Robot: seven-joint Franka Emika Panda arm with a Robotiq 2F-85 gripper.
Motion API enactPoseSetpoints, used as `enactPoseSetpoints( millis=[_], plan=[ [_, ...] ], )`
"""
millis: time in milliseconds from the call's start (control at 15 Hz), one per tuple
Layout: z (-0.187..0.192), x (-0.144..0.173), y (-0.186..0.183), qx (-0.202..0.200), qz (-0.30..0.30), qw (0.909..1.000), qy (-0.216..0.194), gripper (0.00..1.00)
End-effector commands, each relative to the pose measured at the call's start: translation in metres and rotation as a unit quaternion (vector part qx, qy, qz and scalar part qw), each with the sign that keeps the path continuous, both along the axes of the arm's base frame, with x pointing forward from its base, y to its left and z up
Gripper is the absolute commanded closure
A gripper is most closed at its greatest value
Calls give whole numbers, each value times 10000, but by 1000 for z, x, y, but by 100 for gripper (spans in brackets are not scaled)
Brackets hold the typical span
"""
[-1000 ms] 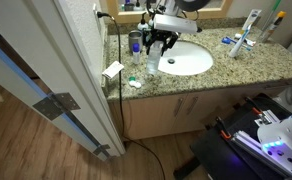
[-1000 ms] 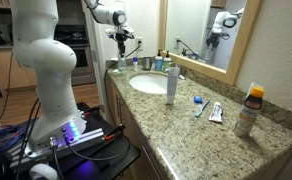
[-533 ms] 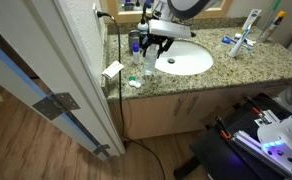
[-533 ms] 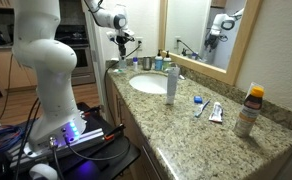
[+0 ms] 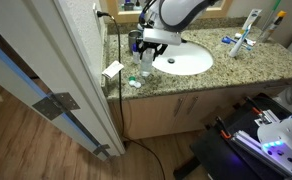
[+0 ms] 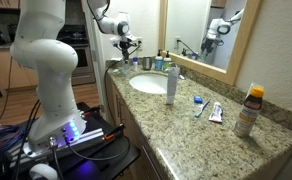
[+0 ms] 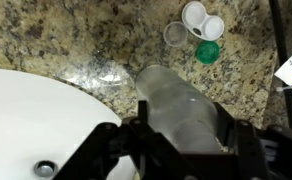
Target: Move the transparent bottle from the right end of the countertop to the left end
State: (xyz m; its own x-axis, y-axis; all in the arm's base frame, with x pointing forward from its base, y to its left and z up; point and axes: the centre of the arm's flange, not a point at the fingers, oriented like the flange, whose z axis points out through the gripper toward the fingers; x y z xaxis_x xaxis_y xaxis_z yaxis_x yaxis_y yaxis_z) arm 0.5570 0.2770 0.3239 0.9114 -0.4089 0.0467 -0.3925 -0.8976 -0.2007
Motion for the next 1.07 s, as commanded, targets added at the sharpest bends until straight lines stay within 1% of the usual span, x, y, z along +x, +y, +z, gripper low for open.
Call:
enactPoseSetpoints(
  millis=[0, 67, 200, 400, 600, 667, 733, 867, 933, 1000],
  plan=[
    [0, 7, 11, -140, 1, 9999, -83, 25],
    [2, 7, 11, -140, 16, 9999, -81, 11],
    [12, 4, 14, -87, 26, 9999, -85, 1],
    [45, -3, 16, 1, 73, 10000, -7, 0],
    [101, -13, 6, 42, 33, 10000, 79, 0],
    [126, -21, -3, 116, 22, 9998, 180, 0],
    [139, -24, -4, 204, -25, 9996, 209, 0],
    [165, -33, -7, 566, -33, 9974, 450, 0],
    [147, -27, 2, 374, -74, 9990, 236, 0],
    [161, -32, 0, 481, -62, 9984, 284, 0]
  ],
)
